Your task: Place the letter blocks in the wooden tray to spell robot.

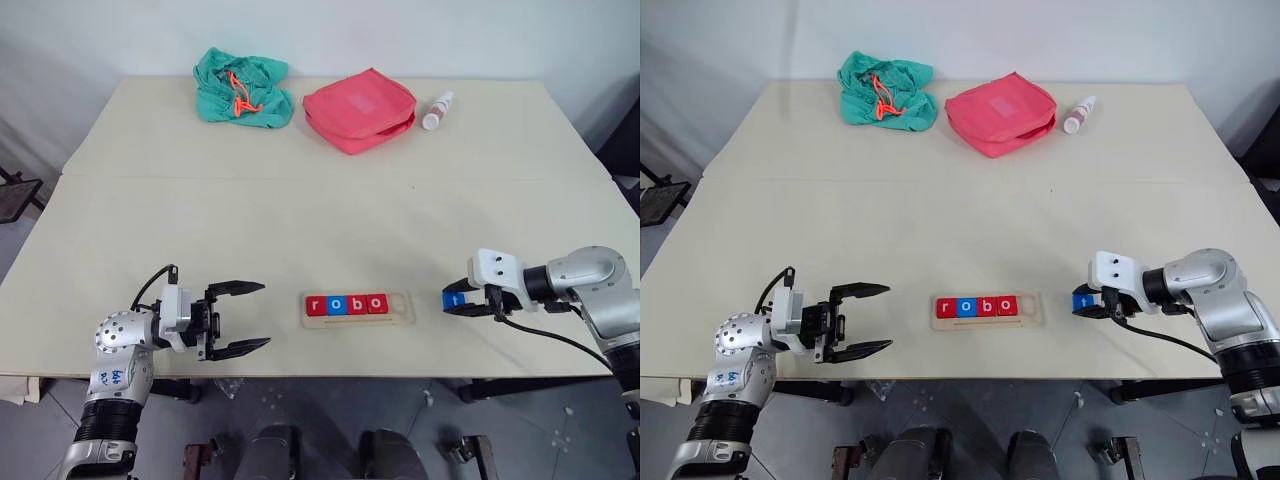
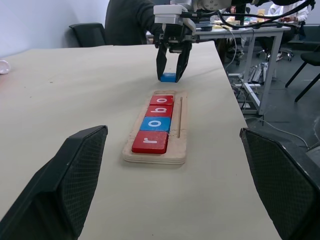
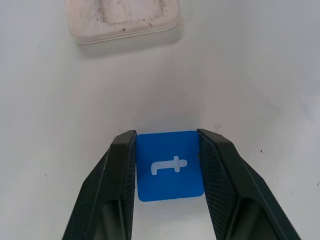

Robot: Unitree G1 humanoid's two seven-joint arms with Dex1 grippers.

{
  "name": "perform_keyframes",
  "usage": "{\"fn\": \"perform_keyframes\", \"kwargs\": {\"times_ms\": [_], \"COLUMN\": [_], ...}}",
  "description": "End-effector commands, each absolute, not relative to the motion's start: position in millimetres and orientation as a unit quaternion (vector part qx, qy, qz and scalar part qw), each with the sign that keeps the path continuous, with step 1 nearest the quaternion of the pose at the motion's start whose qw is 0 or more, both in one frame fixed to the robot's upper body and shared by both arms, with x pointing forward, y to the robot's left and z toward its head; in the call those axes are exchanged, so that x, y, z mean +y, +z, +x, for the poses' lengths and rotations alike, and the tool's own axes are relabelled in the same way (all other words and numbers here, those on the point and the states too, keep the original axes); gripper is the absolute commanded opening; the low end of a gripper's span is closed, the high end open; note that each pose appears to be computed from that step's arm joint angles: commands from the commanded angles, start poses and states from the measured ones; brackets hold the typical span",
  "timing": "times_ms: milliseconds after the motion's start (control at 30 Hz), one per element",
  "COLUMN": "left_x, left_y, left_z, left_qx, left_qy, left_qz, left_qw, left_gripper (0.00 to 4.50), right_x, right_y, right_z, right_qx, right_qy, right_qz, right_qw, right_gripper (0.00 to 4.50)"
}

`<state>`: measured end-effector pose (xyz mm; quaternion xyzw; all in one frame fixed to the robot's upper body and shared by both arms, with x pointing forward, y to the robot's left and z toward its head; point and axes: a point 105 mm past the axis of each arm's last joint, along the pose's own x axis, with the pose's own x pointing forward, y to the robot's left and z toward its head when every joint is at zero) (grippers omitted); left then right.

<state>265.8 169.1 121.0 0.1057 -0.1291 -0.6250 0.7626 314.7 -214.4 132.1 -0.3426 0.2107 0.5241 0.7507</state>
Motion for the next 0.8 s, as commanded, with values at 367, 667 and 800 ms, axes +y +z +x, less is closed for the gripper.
{"fn": "perform_keyframes", "kwargs": {"times_ms": [367, 667, 800], "left_x": [168.7, 172.3, 172.4], "left_y": [131.0, 129.5, 128.8], "left_z": [272.9, 268.3, 266.8], "left_qx": [-0.15, -0.149, -0.148], "left_qy": [-0.623, -0.616, -0.613], "left_qz": [0.114, 0.116, 0.116], "left_qw": [0.759, 0.765, 0.768], "left_gripper": [4.5, 4.5, 4.5], "right_x": [-147.7, -141.5, -139.9], "right_y": [152.7, 142.7, 140.1], "right_z": [300.9, 310.1, 309.5], "right_qx": [0.179, 0.176, 0.181], "right_qy": [0.56, 0.569, 0.577], "right_qz": [-0.311, -0.315, -0.312], "right_qw": [0.747, 0.739, 0.732], "right_gripper": [1.43, 1.43, 1.43]}}
